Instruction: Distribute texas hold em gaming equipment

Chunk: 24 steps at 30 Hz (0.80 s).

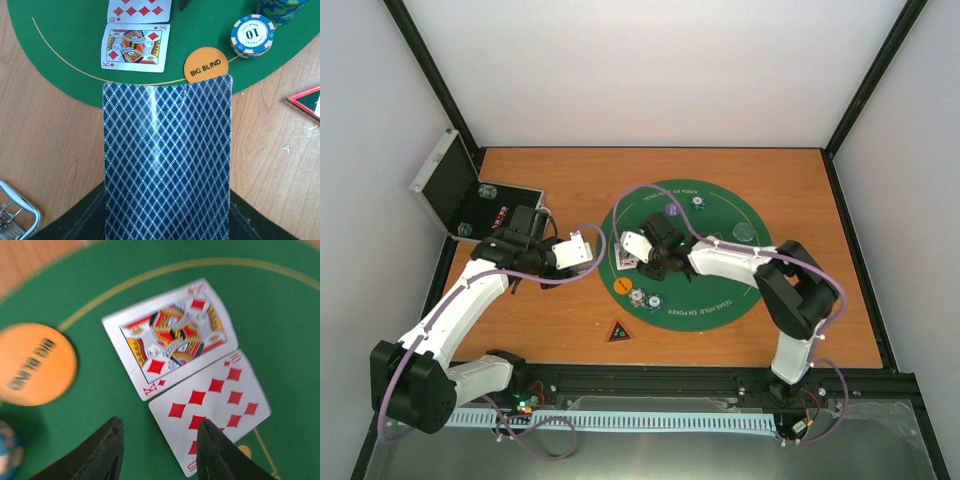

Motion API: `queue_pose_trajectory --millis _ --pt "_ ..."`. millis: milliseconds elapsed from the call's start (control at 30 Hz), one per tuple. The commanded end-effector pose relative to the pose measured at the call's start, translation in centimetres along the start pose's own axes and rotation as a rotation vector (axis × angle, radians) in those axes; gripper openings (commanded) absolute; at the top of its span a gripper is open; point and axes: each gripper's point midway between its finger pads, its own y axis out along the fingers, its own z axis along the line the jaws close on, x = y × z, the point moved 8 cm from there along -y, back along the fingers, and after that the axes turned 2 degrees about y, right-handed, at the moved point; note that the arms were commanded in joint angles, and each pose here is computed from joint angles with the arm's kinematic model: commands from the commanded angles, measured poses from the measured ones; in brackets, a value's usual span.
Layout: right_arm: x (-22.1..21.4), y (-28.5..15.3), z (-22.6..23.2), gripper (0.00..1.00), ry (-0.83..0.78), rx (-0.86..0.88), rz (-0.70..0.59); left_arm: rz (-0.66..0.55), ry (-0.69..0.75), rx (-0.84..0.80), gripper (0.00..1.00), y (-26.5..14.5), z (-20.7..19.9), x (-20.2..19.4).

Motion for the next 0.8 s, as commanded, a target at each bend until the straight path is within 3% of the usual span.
queue_pose_trajectory --millis 0,67,133,167,300,433,767 --pt "2.5 -5.2 -0.6 0.5 0.055 0.047 -0.201 -0.028 0.003 0.025 0.48 -0.9 0.5 0.7" --pt "3.1 -7.5 -1.3 0.67 0.112 0.063 -0.295 -0.029 0.001 0.023 0.48 -0.9 0.5 0.7" --pt "3.4 -9.8 -2.5 0.95 0.216 0.073 -0.387 -0.037 0.007 0.022 0.48 -1.1 0.5 0.9" --pt "3.5 -10.9 -3.1 1.0 0.277 0.089 -0.433 -0.041 0.008 0.023 0.48 -1.1 0.5 0.9" --pt "5.1 -13.5 -3.5 1.0 0.485 0.286 -0.594 -0.055 0.02 0.027 0.48 -1.3 0.5 1.1" --pt "7.3 -13.0 -3.2 1.0 0.595 0.472 -0.65 -0.061 0.025 0.033 0.48 -1.4 0.7 1.3" --pt "10.4 -7.9 -1.4 0.97 0.606 0.6 -0.519 -0.069 0.039 0.038 0.48 -1.7 0.7 1.5"
